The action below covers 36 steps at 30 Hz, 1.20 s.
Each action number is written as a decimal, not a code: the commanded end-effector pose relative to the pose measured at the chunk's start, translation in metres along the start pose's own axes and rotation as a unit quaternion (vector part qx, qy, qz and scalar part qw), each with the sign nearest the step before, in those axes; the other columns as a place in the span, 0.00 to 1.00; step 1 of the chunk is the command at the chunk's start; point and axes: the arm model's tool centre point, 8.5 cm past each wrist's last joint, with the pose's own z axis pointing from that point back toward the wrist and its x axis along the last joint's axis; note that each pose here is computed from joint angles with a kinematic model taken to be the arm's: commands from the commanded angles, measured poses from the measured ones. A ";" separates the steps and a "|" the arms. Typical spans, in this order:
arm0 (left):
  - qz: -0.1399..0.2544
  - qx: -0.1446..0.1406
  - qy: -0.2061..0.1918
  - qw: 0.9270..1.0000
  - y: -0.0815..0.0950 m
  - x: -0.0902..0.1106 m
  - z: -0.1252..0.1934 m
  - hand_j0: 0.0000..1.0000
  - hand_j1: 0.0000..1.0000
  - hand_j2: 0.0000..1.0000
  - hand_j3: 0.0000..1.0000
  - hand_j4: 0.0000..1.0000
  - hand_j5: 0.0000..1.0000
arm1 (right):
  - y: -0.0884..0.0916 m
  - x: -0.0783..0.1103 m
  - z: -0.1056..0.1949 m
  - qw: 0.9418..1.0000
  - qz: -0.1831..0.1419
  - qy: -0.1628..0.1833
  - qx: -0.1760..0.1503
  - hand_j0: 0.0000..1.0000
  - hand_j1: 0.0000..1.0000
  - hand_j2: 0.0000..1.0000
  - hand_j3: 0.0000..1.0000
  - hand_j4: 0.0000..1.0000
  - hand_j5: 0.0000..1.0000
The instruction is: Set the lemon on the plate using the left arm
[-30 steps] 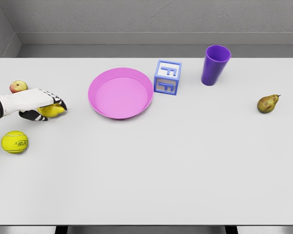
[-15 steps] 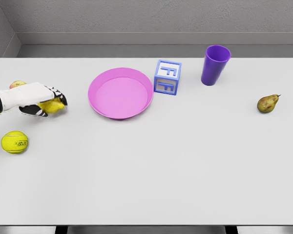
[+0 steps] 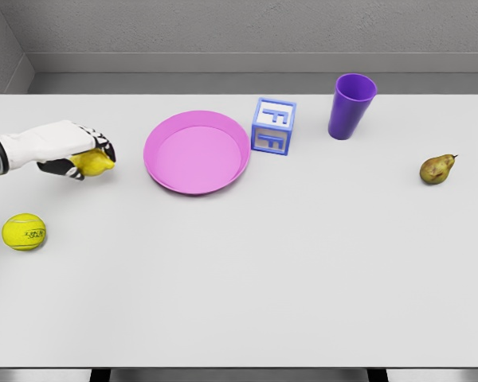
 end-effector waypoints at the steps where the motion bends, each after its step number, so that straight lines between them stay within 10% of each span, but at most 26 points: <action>1: 0.000 0.010 -0.009 1.000 0.004 0.006 -0.004 0.53 0.53 0.53 0.53 0.53 0.53 | 0.000 0.000 0.000 1.000 0.000 0.000 0.000 1.00 1.00 1.00 1.00 1.00 1.00; 36: -0.018 0.072 -0.098 0.992 0.049 0.074 -0.066 0.54 0.54 0.54 0.54 0.54 0.54 | 0.000 0.000 0.000 1.000 0.000 0.000 0.000 1.00 1.00 1.00 1.00 1.00 1.00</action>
